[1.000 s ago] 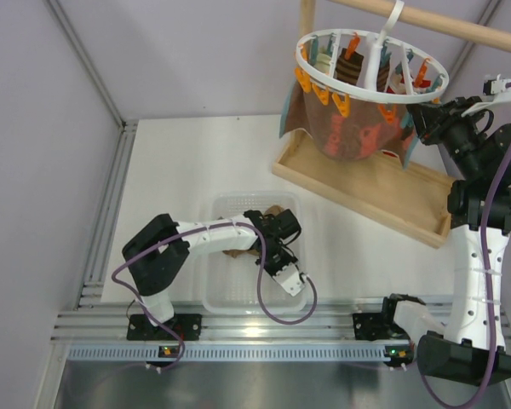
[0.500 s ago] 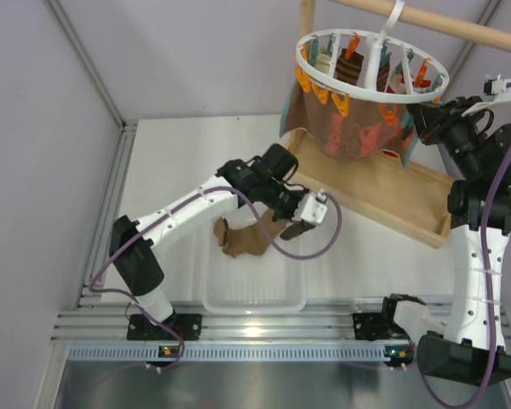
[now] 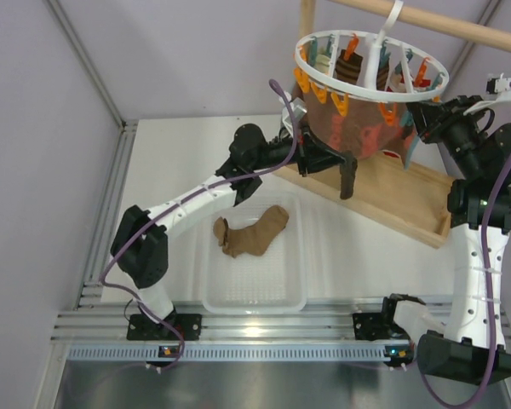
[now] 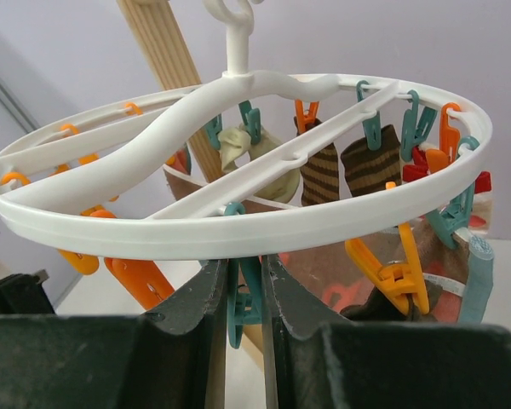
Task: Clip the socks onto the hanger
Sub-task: Clamp the sock onto the hanger.
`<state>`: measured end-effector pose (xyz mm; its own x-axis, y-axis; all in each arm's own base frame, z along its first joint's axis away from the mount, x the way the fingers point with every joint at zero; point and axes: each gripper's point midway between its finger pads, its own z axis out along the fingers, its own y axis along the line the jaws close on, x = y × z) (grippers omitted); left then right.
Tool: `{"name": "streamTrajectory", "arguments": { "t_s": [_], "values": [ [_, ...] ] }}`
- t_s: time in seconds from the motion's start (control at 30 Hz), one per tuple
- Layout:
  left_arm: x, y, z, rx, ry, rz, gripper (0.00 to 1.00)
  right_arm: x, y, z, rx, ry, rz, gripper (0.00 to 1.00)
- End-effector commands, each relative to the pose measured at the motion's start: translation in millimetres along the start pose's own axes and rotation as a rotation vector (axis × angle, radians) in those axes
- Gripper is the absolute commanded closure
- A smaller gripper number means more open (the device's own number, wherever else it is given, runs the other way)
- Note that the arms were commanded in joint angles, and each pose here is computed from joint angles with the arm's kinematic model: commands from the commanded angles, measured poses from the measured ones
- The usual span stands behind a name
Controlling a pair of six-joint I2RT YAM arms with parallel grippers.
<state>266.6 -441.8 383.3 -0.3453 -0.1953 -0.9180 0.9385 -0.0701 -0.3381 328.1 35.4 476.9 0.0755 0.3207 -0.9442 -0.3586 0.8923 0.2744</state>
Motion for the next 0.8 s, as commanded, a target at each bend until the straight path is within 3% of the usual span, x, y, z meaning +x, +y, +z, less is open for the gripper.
{"name": "streamTrajectory", "arguments": {
  "t_s": [0.0, 0.37, 0.77],
  "values": [
    [-75.4, -29.4, 15.8, 0.086, -0.283, 0.008, 1.0, -9.0, 4.2, 3.4, -0.027, -0.029, 0.012, 1.0],
    [-67.6, -22.3, 72.2, 0.198, -0.324, -0.011, 1.0, -10.6, 6.2, 6.3, -0.042, -0.033, 0.037, 1.0],
    [-82.6, -17.0, 93.4, 0.197, -0.408, 0.044, 1.0, -10.7, 7.3, 7.7, -0.048, -0.028, 0.053, 1.0]
  ]
}}
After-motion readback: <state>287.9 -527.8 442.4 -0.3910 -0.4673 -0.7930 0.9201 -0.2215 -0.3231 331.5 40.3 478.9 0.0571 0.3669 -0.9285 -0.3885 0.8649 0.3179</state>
